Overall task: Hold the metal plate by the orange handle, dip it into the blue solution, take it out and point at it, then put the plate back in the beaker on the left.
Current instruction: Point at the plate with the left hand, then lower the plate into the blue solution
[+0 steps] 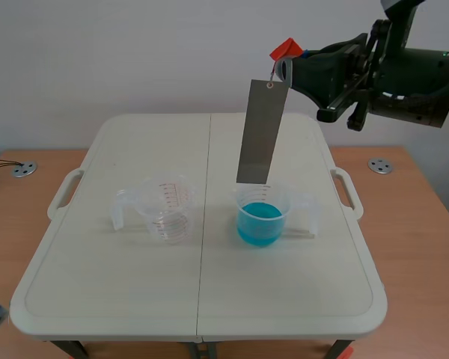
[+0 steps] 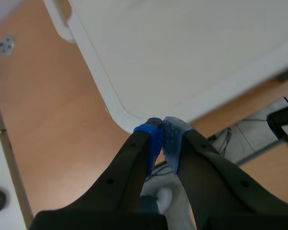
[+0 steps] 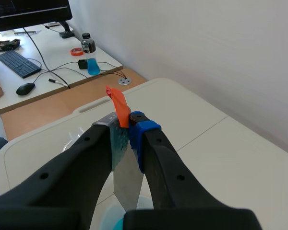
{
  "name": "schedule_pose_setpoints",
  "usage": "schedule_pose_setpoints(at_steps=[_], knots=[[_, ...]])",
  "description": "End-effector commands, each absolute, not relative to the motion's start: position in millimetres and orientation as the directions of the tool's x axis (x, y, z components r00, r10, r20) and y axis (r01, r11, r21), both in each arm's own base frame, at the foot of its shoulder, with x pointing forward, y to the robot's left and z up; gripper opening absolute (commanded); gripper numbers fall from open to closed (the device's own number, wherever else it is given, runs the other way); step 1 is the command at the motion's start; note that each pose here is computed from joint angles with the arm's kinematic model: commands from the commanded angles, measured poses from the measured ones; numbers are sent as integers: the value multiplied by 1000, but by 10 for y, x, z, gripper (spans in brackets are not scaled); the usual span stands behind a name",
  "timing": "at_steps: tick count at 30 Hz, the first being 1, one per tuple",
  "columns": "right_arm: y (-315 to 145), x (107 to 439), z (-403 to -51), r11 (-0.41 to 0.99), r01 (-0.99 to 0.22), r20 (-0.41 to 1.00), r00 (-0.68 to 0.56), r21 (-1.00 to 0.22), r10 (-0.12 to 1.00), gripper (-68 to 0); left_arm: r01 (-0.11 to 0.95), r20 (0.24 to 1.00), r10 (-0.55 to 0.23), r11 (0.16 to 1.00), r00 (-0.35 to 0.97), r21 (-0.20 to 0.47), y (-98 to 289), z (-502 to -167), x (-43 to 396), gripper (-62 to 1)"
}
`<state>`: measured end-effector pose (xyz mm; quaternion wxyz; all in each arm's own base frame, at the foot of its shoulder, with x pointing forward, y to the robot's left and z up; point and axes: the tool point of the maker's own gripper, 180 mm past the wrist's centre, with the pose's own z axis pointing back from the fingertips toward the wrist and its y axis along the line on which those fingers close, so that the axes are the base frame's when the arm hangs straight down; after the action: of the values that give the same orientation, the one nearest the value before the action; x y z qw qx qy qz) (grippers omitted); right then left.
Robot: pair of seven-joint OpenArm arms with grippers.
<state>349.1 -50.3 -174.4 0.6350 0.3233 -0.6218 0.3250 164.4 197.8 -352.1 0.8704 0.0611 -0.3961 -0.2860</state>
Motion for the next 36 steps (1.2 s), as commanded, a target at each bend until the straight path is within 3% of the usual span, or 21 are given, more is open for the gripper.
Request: schedule_pose_setpoints(at_steps=[1,12,26,36], knots=[[-498,3500,-1612,580,-815,1000,-15,-1,-19,-660,450,665,-533,835,523,316,1936,-3524,1603,-582],[-495,3429,-1783,582,-813,999,34,34,-10,-660,481,607,-531,836,592,262,1931,-3683,1244,-582],[-551,3418,-1930,609,-792,998,63,38,20,-660,494,592,-532,834,605,245,1935,-3744,1181,-582],[-681,3492,-1827,643,-765,1000,28,18,6,-660,495,587,-533,834,609,244,1941,-3752,1173,-582]])
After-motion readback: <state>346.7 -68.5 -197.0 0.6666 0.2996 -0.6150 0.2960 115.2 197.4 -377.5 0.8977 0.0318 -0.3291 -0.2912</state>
